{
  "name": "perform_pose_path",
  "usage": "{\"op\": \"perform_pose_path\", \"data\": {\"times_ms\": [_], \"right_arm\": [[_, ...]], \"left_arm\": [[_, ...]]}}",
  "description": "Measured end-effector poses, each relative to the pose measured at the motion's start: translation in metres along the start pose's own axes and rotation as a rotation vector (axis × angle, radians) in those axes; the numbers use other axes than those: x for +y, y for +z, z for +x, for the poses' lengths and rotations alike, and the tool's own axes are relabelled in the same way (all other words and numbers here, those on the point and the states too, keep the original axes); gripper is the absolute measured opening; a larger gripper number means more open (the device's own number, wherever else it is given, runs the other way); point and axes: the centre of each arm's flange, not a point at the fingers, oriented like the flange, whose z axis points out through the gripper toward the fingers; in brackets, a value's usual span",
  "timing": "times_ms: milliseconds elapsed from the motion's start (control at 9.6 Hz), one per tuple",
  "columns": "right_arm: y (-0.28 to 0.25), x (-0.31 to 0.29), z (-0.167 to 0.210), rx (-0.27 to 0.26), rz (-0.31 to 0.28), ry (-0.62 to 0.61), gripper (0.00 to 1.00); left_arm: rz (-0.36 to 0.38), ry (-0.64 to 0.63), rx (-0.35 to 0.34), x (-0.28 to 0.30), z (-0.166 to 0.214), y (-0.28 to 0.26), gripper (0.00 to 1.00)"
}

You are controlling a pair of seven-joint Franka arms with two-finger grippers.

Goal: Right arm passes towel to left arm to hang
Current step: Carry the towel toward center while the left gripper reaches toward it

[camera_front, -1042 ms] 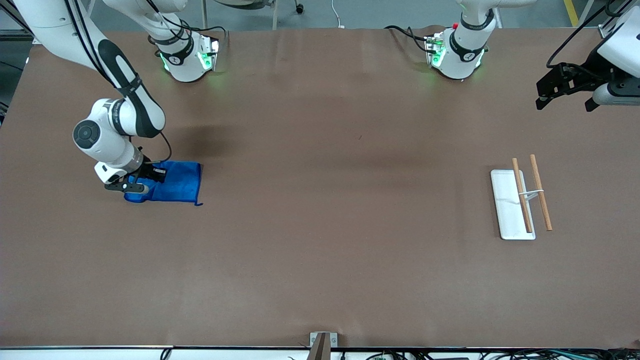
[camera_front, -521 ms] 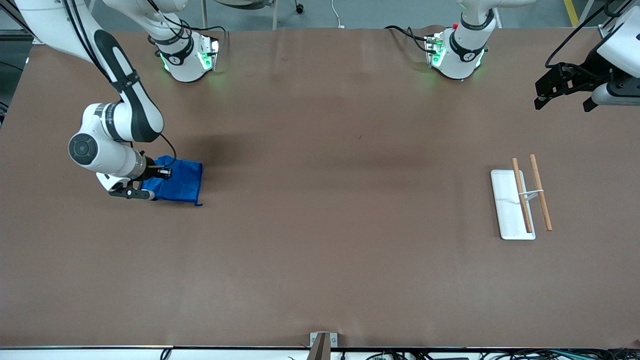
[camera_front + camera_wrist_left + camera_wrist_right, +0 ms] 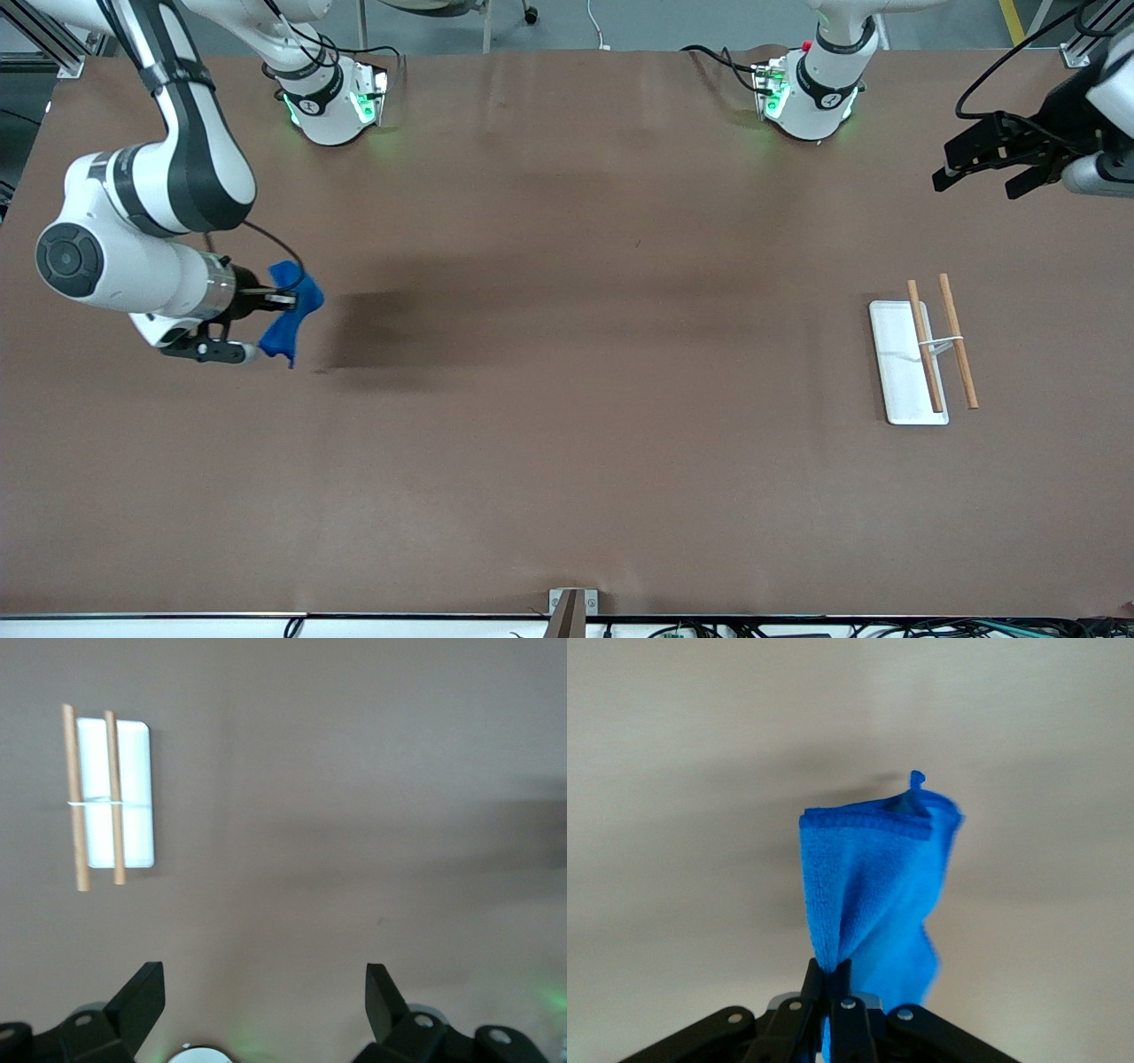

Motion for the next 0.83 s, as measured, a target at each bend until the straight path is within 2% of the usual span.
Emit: {"op": "perform_pose_path", "data": {"times_ms": [104, 312, 417, 625, 833], "right_arm": [[-0.004, -0.026, -0.005, -0.005, 0.11, -0.002, 0.05], [-0.014, -0.094, -0.02, 0.006, 0.343, -0.018, 0.05], [-0.017, -0.13, -0.031, 0.021, 0.456, -0.023, 0.05], [-0.021, -0.194, -0.056, 0.062, 0.645, -0.014, 0.05], [-0.024, -0.24, -0.084, 0.07, 0.793, 0.022, 0.05]], "left_arm": [[-0.049, -0.003, -0.034, 0.001, 0.009, 0.014, 1.0], [-0.22, -0.005, -0.134, 0.01, 0.035, 0.059, 1.0], [-0.323, -0.011, -0.194, 0.013, 0.052, 0.089, 1.0], [-0.528, 0.005, -0.28, 0.016, 0.078, 0.142, 1.0], [-0.793, 0.045, -0.331, 0.019, 0.097, 0.199, 1.0]]}}
